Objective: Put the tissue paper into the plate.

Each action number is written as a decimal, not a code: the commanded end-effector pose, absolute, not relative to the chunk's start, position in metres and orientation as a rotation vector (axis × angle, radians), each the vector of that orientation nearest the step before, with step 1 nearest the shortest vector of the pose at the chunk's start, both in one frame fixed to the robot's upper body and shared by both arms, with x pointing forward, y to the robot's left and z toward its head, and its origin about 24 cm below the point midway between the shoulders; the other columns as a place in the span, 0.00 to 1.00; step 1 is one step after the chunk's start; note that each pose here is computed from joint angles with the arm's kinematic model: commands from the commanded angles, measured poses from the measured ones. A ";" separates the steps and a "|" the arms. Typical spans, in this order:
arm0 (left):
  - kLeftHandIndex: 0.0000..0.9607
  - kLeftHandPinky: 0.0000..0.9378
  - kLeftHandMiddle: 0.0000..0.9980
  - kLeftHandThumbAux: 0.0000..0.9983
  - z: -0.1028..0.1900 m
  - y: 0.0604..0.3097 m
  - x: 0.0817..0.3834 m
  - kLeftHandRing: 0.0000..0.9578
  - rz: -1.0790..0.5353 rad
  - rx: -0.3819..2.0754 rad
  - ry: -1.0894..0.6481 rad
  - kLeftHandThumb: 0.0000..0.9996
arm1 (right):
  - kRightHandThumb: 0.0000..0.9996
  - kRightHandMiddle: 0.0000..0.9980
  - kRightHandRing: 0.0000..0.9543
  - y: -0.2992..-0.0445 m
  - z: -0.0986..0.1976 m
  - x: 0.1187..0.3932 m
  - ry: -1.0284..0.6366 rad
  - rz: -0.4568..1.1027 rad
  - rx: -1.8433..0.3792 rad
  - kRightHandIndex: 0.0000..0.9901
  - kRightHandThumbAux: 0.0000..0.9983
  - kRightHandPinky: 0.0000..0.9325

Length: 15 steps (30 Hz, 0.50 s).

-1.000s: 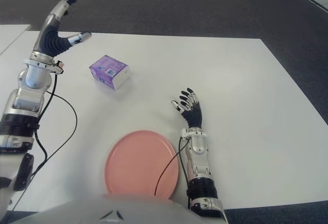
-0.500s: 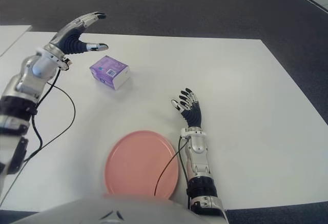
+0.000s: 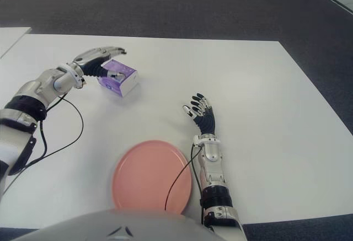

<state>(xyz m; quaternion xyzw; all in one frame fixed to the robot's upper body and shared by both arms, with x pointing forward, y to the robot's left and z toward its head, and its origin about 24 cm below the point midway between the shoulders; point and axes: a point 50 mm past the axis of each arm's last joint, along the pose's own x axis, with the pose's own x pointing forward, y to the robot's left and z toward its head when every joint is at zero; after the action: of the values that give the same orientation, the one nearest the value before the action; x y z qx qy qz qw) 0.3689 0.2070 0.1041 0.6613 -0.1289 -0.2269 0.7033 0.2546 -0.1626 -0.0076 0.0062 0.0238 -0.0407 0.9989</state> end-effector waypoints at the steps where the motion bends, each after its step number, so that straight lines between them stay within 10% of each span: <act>1: 0.00 0.00 0.00 0.16 0.100 0.209 0.372 0.00 -0.505 1.595 -0.279 0.34 | 0.36 0.25 0.27 -0.163 -0.031 0.243 0.170 -0.093 0.029 0.18 0.69 0.29; 15: 0.00 0.00 0.00 0.14 0.084 0.208 0.374 0.00 -0.521 1.837 -0.296 0.43 | 0.38 0.27 0.29 -0.161 -0.032 0.247 0.162 -0.081 0.026 0.21 0.68 0.31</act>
<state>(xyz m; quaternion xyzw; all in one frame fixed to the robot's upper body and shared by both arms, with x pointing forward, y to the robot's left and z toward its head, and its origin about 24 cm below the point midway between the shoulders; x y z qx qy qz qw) 0.3733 0.2104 0.0900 0.7618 -0.1308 -0.2149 0.5970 0.2592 -0.1610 -0.0082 0.0062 0.0200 -0.0372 0.9991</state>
